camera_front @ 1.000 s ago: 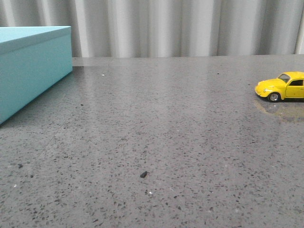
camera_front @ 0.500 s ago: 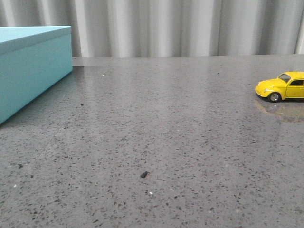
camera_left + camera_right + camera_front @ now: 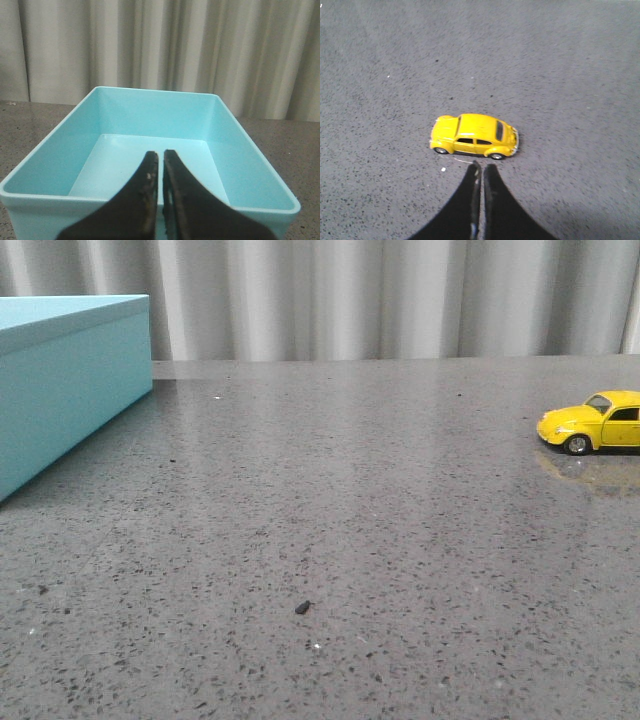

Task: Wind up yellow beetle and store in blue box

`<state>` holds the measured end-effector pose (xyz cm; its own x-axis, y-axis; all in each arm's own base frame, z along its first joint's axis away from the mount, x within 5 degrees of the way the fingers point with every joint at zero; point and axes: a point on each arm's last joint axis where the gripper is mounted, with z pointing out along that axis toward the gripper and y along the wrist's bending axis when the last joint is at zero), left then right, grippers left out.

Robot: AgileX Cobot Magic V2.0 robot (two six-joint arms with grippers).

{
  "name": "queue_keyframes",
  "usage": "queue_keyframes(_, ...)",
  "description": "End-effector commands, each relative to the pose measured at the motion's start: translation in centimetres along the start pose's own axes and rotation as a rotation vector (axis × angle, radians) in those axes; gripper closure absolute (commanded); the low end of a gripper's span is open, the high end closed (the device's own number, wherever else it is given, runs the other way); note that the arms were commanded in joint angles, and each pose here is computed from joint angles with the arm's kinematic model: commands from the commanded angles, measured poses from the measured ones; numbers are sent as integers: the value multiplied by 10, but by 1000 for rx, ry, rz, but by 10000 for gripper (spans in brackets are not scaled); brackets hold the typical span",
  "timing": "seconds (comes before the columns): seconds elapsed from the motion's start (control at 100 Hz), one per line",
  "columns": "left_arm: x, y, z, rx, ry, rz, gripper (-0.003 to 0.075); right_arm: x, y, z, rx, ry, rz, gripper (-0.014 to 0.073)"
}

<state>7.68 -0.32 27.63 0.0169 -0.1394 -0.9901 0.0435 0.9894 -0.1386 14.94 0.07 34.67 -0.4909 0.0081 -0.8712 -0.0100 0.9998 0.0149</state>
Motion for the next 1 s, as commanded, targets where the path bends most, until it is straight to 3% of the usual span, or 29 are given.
queue_keyframes(0.0,-18,-2,1,5,-99,-16,741,-29,4,9,-19,-31,-14,656)
queue_keyframes(0.22,-18,-2,1,5,-99,-16,741,-63,10,47,-48,119,-26,656)
queue_keyframes(0.5,-18,-2,1,5,-97,-16,741,-83,13,100,-59,363,-23,656)
queue_keyframes(0.99,-18,-2,1,5,-97,-16,741,-77,15,161,-54,583,-1,656)
